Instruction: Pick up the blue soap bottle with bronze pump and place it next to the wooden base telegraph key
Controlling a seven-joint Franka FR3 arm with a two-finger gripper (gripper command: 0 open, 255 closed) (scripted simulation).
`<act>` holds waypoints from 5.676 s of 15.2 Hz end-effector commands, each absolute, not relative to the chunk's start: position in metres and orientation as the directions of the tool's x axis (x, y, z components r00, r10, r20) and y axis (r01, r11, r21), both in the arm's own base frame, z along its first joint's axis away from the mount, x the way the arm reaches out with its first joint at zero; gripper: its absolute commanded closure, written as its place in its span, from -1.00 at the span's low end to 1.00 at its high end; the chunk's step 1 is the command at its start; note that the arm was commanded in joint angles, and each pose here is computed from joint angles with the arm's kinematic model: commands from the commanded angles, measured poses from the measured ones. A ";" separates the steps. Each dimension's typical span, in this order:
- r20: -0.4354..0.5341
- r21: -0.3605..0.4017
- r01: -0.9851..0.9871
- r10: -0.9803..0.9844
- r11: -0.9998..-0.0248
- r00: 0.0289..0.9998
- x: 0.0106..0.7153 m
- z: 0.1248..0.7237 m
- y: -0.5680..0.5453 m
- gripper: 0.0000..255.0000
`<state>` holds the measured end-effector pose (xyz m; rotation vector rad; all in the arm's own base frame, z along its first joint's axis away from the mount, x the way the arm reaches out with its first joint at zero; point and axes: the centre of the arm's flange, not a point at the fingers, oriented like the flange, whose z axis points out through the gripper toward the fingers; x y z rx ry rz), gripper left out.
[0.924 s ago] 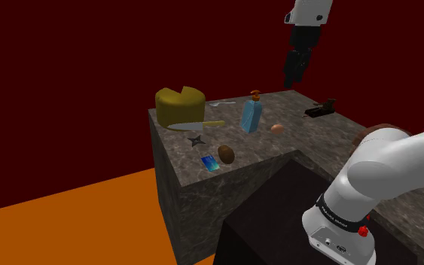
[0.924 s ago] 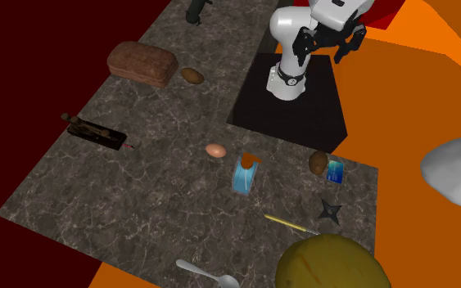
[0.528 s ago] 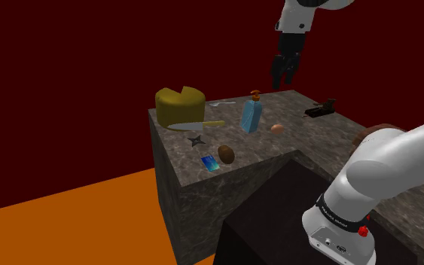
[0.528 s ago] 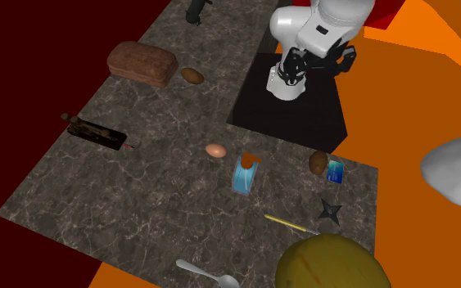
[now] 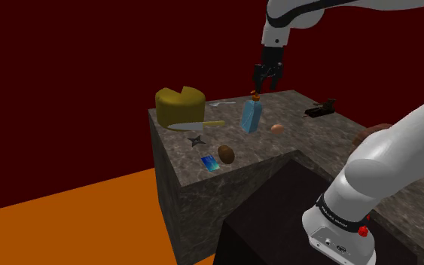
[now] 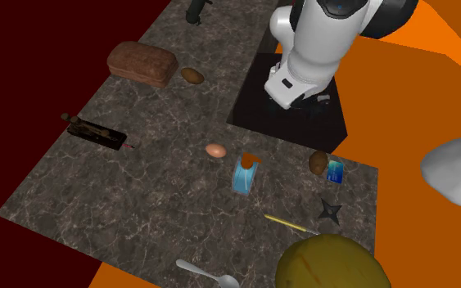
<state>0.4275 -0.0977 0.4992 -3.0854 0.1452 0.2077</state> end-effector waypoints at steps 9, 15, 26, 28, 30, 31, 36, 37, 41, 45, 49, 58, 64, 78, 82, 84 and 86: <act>-0.159 -0.040 -0.275 -0.266 -0.961 0.951 0.517 0.426 -0.176 -1.00; -0.173 -0.038 -0.369 -0.358 -0.929 0.918 0.558 0.386 -0.224 -1.00; -0.173 -0.038 -0.369 -0.358 -0.929 0.918 0.552 0.347 -0.220 -1.00; -0.173 -0.038 -0.369 -0.358 -0.929 0.918 0.552 0.347 -0.220 -1.00; -0.173 -0.038 -0.369 -0.358 -0.929 0.918 0.552 0.347 -0.220 -1.00; -0.173 -0.038 -0.369 -0.358 -0.929 0.918 0.552 0.347 -0.220 1.00; -0.173 -0.038 -0.369 -0.358 -0.929 0.918 0.552 0.347 -0.220 1.00; -0.173 -0.038 -0.369 -0.358 -0.929 0.918 0.552 0.347 -0.220 1.00; -0.173 -0.038 -0.369 -0.358 -0.929 0.918 0.552 0.352 -0.220 1.00; -0.173 -0.038 -0.369 -0.358 -0.929 0.918 0.552 0.373 -0.220 1.00; -0.173 -0.038 -0.369 -0.358 -0.929 0.918 0.552 0.395 -0.220 1.00; -0.173 -0.038 -0.369 -0.358 -0.929 0.918 0.552 0.442 -0.220 1.00; -0.173 -0.038 -0.369 -0.358 -0.929 0.918 0.552 0.474 -0.220 1.00; -0.173 -0.038 -0.369 -0.358 -0.929 0.918 0.552 0.548 -0.220 1.00; -0.173 -0.038 -0.369 -0.358 -0.929 0.918 0.552 0.569 -0.220 1.00; -0.173 -0.038 -0.369 -0.358 -0.929 0.918 0.552 0.579 -0.220 1.00; -0.173 -0.038 -0.369 -0.358 -0.929 0.918 0.552 0.590 -0.220 1.00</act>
